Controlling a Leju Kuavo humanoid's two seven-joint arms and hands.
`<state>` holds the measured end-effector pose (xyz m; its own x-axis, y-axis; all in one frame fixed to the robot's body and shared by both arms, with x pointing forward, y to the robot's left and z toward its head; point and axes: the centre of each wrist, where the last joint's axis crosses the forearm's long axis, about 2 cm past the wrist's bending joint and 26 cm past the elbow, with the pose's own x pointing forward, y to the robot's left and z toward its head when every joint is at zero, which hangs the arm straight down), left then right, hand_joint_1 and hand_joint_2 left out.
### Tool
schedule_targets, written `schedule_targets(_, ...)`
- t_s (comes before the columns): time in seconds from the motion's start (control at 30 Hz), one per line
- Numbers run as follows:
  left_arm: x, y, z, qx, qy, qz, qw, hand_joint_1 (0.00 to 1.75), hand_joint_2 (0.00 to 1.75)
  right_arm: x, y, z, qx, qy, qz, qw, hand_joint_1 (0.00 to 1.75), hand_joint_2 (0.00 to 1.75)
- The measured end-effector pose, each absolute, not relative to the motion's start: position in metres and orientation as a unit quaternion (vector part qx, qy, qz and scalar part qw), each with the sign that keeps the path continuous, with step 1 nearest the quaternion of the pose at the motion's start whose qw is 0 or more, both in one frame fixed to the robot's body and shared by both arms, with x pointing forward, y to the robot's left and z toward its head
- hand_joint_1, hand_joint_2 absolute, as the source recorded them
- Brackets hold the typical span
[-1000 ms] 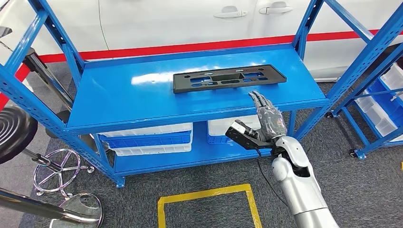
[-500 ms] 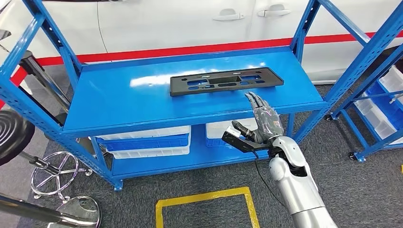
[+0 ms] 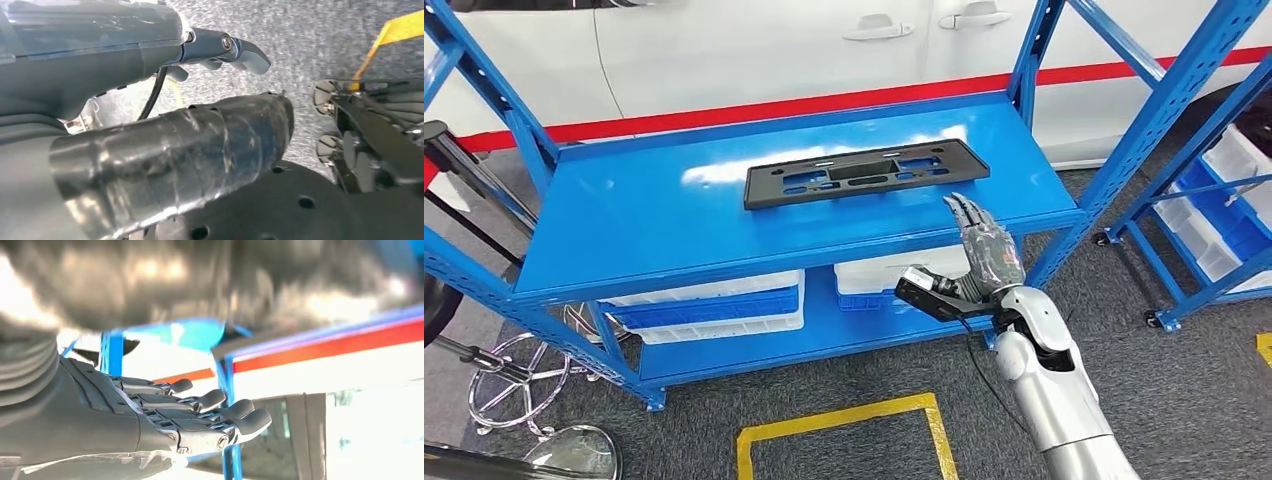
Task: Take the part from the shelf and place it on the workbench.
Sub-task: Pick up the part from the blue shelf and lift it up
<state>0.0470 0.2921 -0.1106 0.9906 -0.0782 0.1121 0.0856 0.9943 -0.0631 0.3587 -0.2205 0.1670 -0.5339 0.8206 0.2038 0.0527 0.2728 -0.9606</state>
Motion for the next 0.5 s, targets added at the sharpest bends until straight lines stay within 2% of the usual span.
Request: schedule_targets(0.5,0.0483,0.289,-0.1104,-0.035,-0.055,-0.044,0.997,0.0,0.0,0.359,-0.2172,0.1738,-0.32,-0.71,0.513,0.361,0.0,1.75)
